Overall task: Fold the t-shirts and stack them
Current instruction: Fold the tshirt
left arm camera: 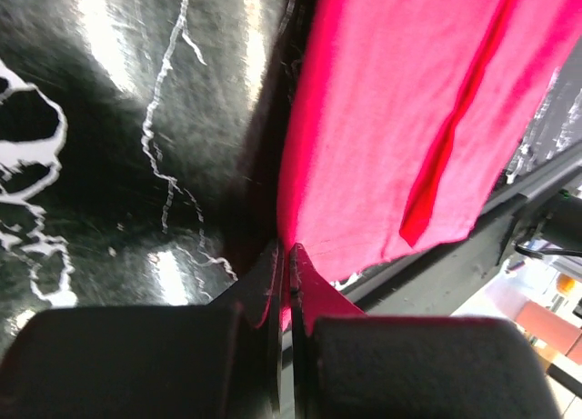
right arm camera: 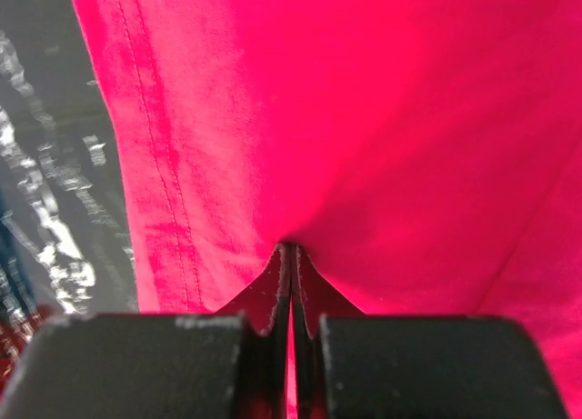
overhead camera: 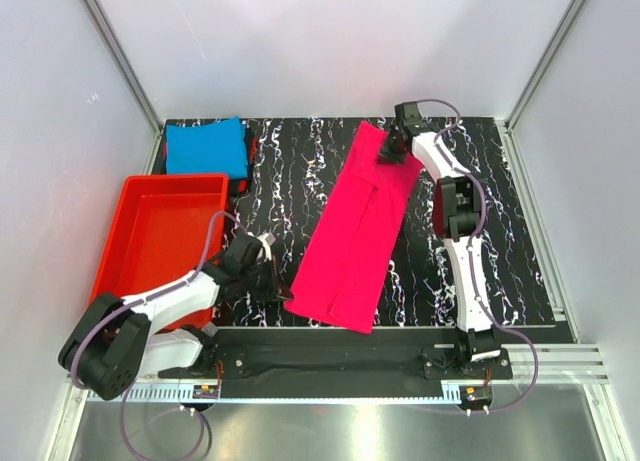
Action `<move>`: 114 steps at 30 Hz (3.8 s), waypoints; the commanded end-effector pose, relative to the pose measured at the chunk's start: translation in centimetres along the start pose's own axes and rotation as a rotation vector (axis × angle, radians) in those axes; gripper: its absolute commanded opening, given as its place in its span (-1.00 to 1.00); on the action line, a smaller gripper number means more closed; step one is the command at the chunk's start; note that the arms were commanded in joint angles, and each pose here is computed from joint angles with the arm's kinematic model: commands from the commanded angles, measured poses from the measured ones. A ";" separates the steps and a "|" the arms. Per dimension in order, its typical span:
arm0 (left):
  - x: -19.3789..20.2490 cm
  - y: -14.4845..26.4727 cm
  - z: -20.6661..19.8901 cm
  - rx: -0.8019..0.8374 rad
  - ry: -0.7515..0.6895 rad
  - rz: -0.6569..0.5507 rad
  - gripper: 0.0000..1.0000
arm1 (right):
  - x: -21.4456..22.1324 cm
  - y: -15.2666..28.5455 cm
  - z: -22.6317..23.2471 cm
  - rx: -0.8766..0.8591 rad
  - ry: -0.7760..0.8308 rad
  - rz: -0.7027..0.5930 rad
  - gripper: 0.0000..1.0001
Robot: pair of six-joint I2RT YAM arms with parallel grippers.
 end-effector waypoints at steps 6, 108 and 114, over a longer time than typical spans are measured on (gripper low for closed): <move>0.0 0.7 -1.9 0.080 0.079 -0.033 -0.99 | 2.7 -4.1 7.3 -0.251 0.026 0.055 -0.98; 2.9 1.5 -0.1 -0.024 -0.001 0.003 -1.00 | 38.9 25.5 -9.3 -0.088 0.000 0.397 -0.74; 2.8 2.5 -2.3 0.034 -0.001 -0.010 -1.00 | 38.3 26.9 -9.3 -0.114 -0.003 0.367 -1.00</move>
Point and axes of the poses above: each gripper's point midway between its finger pads, its own y axis back along the fingers, its own z axis along the line the jaws close on, x = y × z, the point moved 2 cm from there along y, back along the fingers, and after that the axes turned 1 degree about -y, right-handed, at the moved point
